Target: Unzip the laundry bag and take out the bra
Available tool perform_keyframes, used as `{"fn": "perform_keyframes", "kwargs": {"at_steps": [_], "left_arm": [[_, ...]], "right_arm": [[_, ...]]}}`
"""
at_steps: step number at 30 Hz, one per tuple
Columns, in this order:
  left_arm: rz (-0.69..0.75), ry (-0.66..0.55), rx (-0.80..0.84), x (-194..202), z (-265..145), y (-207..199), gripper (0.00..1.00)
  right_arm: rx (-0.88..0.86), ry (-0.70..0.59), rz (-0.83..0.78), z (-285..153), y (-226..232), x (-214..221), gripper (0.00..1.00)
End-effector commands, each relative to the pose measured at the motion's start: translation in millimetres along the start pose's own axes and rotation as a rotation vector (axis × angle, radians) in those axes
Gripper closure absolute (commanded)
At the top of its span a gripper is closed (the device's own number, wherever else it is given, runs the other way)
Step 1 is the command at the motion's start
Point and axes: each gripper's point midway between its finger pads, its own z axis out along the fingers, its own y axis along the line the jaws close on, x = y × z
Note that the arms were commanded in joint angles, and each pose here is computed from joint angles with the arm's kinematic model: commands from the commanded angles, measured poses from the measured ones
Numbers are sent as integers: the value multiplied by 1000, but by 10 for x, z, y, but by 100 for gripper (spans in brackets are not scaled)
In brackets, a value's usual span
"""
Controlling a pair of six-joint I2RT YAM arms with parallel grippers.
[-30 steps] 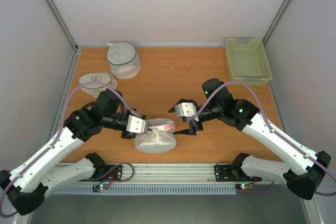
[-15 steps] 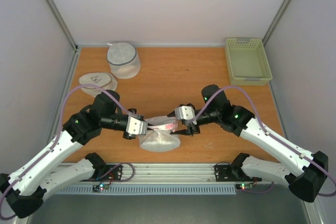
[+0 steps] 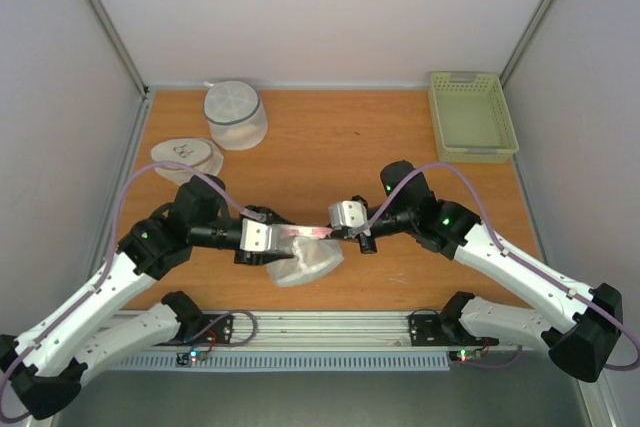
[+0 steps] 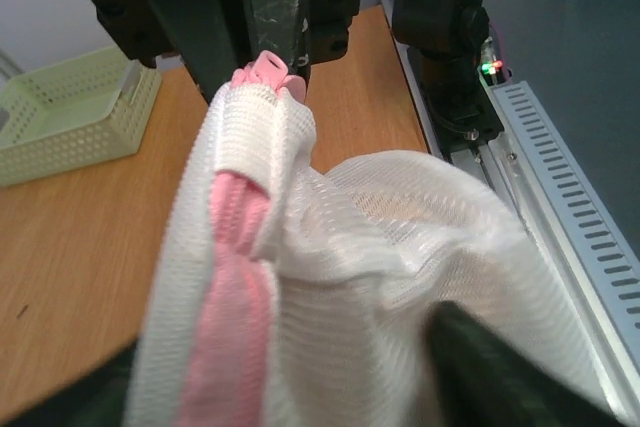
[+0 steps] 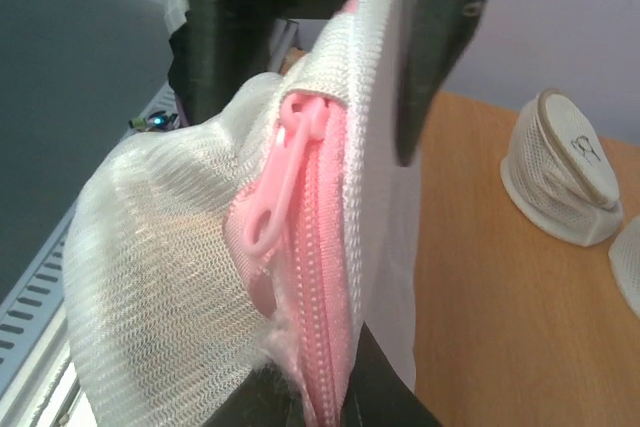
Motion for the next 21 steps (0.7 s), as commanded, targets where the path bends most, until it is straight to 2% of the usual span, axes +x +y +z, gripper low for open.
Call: {"fn": "perform_keyframes", "kwargs": {"at_steps": [1, 4, 7, 11, 15, 17, 21], "left_arm": [[-87, 2, -30, -84, -76, 47, 8], [-156, 0, -65, -193, -114, 167, 14], [-242, 13, -98, -242, -115, 298, 20], [-215, 68, -23, -153, -101, 161, 42], [-173, 197, 63, 121, -36, 6, 46], [-178, 225, 30, 166, 3, 106, 60], [-184, 194, -9, 75, 8, 208, 89]], "right_arm": [[67, -30, -28, -22, -158, -179, 99], [100, 19, -3, 51, -234, -126, 99], [77, 19, -47, 109, -153, -176, 99], [55, 7, -97, 112, -72, -271, 99], [54, 23, -121, 123, -72, -319, 99], [34, 28, -134, 155, -27, -339, 99], [37, 43, -143, 168, -8, -337, 99]]}}
